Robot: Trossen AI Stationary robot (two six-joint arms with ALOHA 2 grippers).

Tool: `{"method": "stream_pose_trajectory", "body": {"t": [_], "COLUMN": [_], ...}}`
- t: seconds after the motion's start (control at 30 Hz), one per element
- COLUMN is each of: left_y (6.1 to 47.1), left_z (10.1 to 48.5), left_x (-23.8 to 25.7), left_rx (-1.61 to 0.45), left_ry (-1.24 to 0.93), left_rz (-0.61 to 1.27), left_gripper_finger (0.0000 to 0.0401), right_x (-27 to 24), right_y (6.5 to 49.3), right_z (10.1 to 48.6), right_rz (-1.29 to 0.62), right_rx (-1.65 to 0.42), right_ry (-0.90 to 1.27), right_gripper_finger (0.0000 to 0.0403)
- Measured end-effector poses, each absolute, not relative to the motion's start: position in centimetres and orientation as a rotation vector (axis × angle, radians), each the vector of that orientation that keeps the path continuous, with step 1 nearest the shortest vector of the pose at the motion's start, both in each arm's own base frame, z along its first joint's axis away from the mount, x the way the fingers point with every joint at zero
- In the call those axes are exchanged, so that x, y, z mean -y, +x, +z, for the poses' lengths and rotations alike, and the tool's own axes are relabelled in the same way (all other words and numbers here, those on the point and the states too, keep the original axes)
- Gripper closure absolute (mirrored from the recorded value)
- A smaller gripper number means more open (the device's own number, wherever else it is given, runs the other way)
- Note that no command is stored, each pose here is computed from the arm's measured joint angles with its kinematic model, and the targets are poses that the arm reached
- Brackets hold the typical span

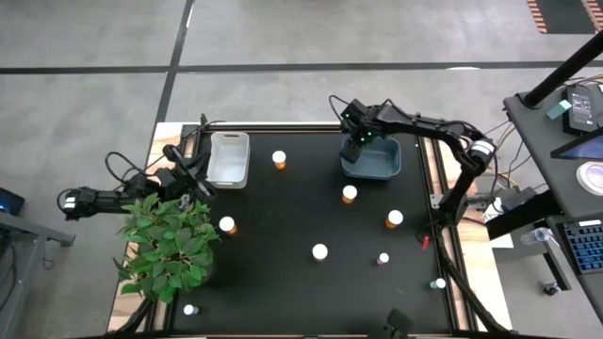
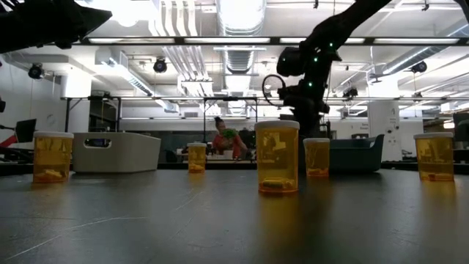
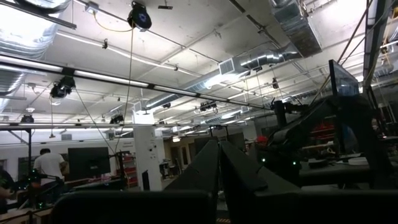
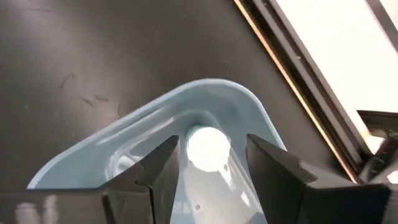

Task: Pick and place medicine bottles into bin by pill shape (circle, oval)
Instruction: Put the big orange pill bottle into the white bin

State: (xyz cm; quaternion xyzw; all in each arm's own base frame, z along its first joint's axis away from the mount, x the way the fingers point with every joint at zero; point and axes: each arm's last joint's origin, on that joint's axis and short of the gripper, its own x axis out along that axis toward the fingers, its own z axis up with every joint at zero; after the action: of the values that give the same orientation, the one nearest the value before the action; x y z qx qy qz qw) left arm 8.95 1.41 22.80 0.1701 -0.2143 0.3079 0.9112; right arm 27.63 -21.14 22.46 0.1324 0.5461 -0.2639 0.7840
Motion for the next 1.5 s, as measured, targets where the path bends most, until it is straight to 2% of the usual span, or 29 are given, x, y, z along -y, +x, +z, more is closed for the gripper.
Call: {"method": "stream_pose_trajectory", "body": {"t": [0.23, 0.47, 0.9, 1.2, 1.5], "left_y": [8.9, 9.0, 10.1, 11.4, 12.4], "left_z": [22.8, 22.8, 21.7, 20.7, 20.6], "left_x": [-1.4, -1.4, -1.4, -1.4, -1.4], "left_rx": [0.443, 0.443, 0.406, 0.367, 0.401], "left_ry": [0.349, 0.347, 0.083, -0.155, -0.289], "left_rz": [0.634, 0.634, 0.544, 0.488, 0.462], "left_gripper_finger": [0.0401, 0.0401, 0.0401, 0.0401, 0.0401], "right_x": [18.9, 14.5, 7.3, 5.0, 3.7], "right_y": [26.8, 26.2, 21.7, 18.5, 16.6], "right_z": [25.8, 28.3, 27.3, 27.3, 27.5], "right_rz": [-0.566, -0.493, -0.326, -0.264, -0.094], "right_rx": [-1.109, -0.959, -0.593, -0.394, -0.166], "right_ry": [0.270, 0.184, -0.032, -0.138, -0.240], "right_gripper_finger": [0.0230, 0.0232, 0.0234, 0.0234, 0.0234]}}
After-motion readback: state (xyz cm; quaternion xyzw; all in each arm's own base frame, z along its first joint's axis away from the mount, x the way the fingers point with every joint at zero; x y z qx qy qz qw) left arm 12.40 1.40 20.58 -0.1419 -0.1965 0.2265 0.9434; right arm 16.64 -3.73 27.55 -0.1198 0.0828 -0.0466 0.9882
